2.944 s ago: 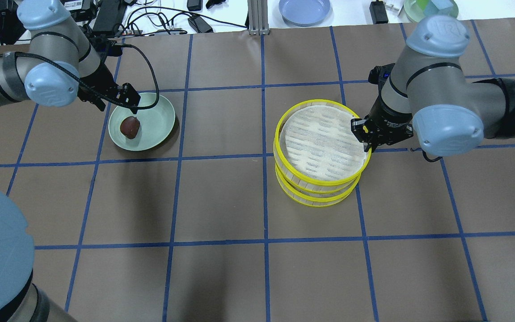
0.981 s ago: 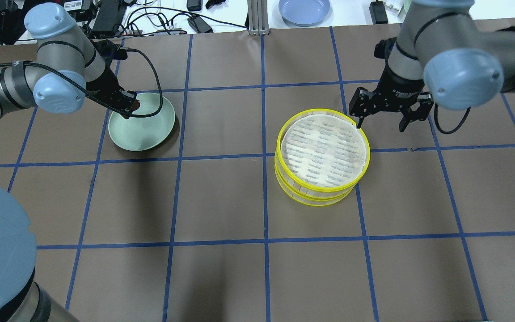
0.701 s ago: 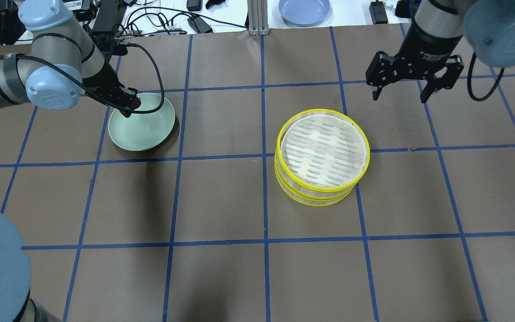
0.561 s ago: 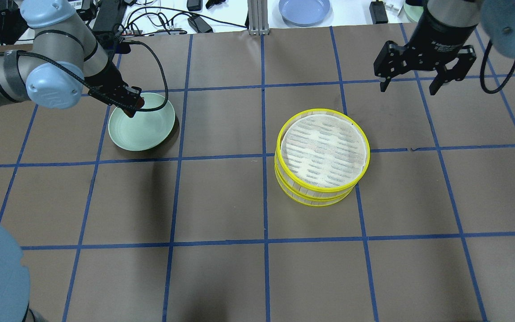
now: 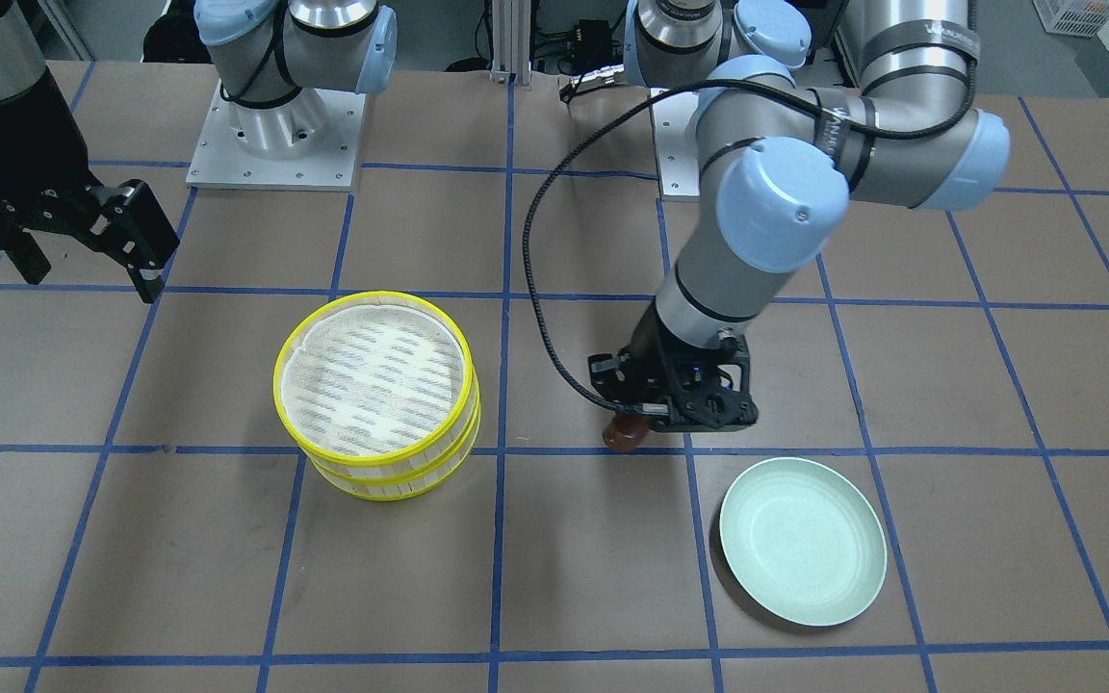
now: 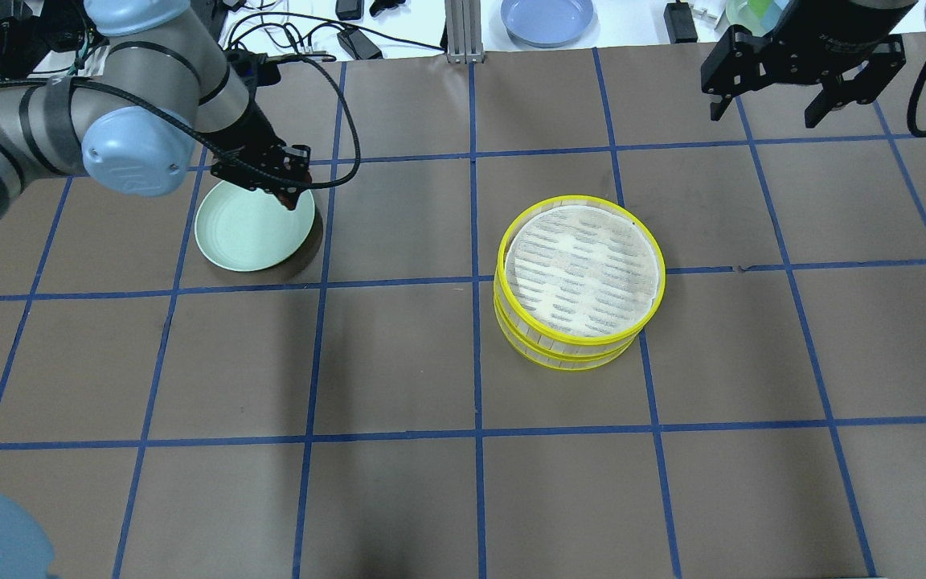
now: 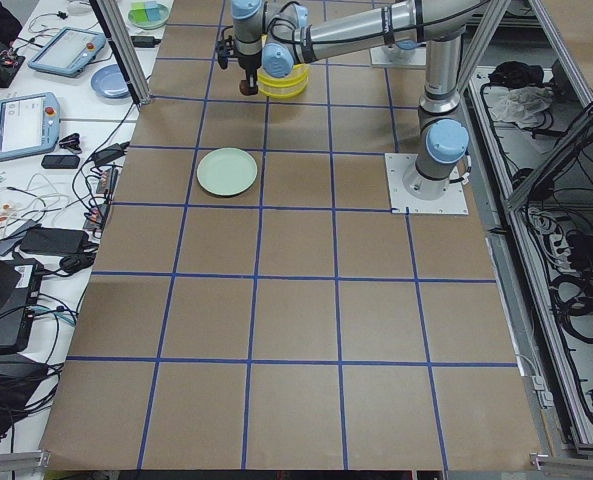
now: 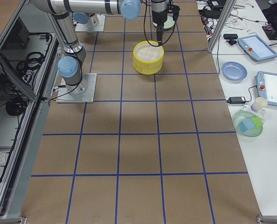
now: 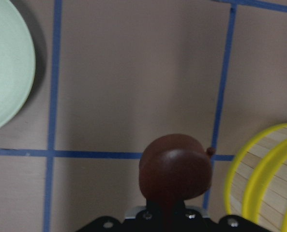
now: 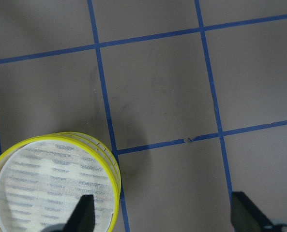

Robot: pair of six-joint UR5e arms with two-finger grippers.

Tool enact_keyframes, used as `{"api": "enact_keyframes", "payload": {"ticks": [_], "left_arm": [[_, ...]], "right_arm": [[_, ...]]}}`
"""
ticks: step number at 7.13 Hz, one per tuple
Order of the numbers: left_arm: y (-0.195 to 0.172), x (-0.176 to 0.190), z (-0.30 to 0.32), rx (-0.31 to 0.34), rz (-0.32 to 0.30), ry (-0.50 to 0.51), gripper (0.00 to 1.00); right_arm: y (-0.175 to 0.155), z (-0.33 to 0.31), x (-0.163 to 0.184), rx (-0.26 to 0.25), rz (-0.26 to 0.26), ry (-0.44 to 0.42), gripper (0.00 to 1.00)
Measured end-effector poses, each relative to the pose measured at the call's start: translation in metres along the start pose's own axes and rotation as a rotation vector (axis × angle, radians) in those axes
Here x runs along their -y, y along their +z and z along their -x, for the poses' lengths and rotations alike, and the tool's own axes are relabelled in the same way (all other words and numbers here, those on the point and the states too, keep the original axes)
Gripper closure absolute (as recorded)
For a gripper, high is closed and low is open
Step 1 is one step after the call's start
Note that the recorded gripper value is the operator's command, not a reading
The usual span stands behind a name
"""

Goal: Stack buns with steamer

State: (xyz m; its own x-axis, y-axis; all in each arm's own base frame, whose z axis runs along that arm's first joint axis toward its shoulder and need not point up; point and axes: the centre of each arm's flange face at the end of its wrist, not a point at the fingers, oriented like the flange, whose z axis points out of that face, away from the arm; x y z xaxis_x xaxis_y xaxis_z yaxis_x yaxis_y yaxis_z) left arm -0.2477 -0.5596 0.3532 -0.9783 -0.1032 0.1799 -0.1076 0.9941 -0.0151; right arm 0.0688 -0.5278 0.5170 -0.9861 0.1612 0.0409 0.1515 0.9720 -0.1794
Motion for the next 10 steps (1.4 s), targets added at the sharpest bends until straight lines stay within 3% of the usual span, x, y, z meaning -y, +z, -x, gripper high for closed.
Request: {"api": "enact_keyframes", "payload": {"ticks": [2, 5, 6, 7, 9, 10], "left_arm": [[0.008, -0.045, -0.070, -0.063, 0.034, -0.043, 1.00], [0.034, -0.073, -0.106, -0.111, 0.111, -0.055, 1.00], [0.038, -0.077, -0.111, -0.127, 0.129, -0.060, 0.86], [0.043, -0.079, -0.114, -0.134, 0.140, -0.069, 0.57], [0.058, -0.077, -0.115, -0.128, 0.161, -0.081, 0.20], [0.064, -0.076, -0.115, -0.124, 0.169, -0.085, 0.07]], "right_arm": [[0.000, 0.000, 0.000, -0.007, -0.002, 0.000, 0.00], [0.002, 0.007, -0.003, 0.025, 0.001, 0.002, 0.00], [0.001, 0.011, -0.004, 0.048, -0.001, 0.000, 0.00], [0.001, 0.014, -0.004, 0.062, -0.001, -0.002, 0.00], [0.002, 0.016, -0.004, 0.076, 0.000, -0.002, 0.00], [0.002, 0.016, -0.003, 0.078, 0.001, -0.002, 0.00]]}}
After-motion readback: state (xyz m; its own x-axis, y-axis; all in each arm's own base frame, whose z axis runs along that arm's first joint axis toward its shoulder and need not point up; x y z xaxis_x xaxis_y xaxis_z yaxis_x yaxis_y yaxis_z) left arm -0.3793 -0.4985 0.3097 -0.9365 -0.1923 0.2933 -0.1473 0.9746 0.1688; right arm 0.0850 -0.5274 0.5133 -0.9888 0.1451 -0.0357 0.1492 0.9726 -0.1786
